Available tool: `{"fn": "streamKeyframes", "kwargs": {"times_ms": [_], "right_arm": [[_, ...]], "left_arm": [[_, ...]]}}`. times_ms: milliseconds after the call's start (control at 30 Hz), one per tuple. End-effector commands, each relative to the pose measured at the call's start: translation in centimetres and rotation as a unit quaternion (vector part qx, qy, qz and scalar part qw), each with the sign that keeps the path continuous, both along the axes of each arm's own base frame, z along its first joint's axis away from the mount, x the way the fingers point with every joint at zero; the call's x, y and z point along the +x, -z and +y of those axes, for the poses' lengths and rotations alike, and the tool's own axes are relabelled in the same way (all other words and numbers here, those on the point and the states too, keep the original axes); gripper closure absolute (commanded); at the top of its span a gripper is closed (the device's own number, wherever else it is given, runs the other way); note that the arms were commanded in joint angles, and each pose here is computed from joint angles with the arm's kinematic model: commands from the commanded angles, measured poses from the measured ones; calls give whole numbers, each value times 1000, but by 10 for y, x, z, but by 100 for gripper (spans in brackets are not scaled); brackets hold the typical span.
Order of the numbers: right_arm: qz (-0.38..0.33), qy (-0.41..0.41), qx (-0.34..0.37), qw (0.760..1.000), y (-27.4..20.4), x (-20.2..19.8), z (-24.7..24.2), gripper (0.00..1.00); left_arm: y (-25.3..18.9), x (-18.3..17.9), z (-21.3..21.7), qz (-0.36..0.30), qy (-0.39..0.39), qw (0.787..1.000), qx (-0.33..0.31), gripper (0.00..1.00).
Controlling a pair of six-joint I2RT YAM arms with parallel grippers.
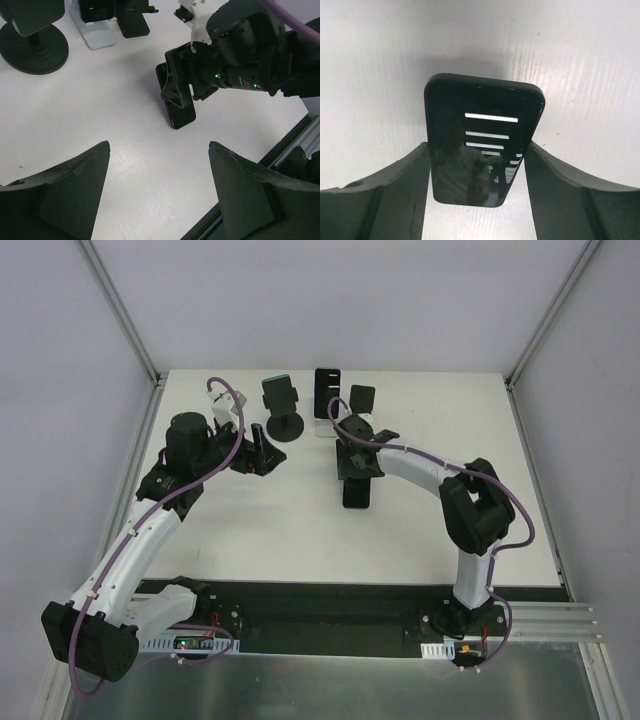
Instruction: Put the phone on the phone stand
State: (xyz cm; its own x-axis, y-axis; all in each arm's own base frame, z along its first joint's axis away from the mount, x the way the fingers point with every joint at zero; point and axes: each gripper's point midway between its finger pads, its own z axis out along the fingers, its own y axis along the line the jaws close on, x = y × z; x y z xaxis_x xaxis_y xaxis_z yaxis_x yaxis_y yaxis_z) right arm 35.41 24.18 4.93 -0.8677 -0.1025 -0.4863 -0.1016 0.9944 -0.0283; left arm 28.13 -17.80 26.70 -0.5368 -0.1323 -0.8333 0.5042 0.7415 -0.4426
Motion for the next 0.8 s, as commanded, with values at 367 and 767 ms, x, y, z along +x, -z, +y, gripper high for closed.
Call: {"fn": "streamKeyframes", "kwargs": {"times_ms": [367,767], "right_arm": [[-233,-6,52,971,-98,63,10,99],[-444,21,5,896,-215,142,3,99]], "left_arm": [[0,2,-1,1,3,1000,-10,22],[0,3,-1,1,2,1000,-10,22]]}}
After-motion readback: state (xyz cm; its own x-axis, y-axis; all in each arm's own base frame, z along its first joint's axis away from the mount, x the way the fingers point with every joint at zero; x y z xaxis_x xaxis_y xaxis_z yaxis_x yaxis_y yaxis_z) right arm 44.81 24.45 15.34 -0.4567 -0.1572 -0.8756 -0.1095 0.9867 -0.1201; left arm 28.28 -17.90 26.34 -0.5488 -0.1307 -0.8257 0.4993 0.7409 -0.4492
